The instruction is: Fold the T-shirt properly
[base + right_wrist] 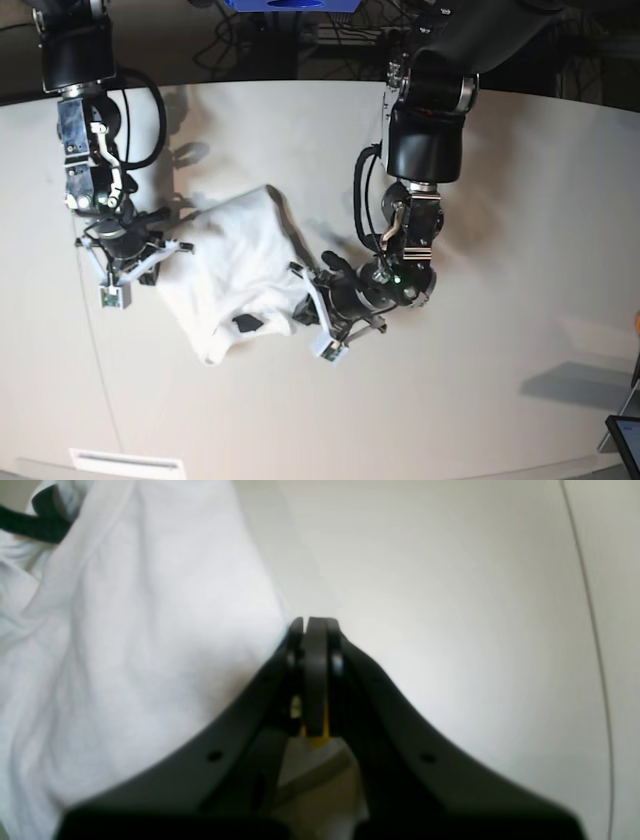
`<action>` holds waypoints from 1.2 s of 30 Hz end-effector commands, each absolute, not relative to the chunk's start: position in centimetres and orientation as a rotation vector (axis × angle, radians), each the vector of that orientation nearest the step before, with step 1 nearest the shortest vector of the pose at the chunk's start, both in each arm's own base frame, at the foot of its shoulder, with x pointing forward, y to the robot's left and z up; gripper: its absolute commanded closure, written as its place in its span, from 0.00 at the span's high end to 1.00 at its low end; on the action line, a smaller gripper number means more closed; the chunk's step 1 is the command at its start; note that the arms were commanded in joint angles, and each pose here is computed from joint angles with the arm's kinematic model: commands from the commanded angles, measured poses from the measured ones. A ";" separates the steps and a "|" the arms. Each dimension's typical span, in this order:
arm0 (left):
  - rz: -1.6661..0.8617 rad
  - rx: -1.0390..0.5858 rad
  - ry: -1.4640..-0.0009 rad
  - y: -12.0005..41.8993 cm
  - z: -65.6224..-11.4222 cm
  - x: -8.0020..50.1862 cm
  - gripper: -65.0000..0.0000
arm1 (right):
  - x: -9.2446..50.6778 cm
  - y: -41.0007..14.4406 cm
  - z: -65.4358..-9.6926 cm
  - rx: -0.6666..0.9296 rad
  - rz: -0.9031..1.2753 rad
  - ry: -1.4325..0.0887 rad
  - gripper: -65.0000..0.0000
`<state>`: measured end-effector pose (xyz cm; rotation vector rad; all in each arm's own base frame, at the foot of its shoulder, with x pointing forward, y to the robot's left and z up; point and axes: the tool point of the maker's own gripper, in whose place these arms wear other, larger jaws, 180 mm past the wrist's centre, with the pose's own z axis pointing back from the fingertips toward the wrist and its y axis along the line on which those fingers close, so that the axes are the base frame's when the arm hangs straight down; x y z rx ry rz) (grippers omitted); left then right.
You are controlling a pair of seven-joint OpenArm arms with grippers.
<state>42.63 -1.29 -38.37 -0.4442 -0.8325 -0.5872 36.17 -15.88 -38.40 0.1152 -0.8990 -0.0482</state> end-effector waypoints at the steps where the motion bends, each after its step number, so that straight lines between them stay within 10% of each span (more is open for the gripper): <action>1: -0.604 -0.463 -0.891 -2.3 -36.3 44.2 0.00 | 36.7 -15.8 -37.5 0.122 -0.045 -0.930 0.00; 24: -0.701 -0.542 -0.974 -7.8 -32.4 47.9 0.00 | 31.7 -16.2 -41.6 0.109 -0.057 -0.816 0.00; 36: -0.680 -0.364 -1.134 0.4 -29.8 48.5 0.00 | 35.0 -20.9 -35.8 -0.016 -0.046 -1.147 0.00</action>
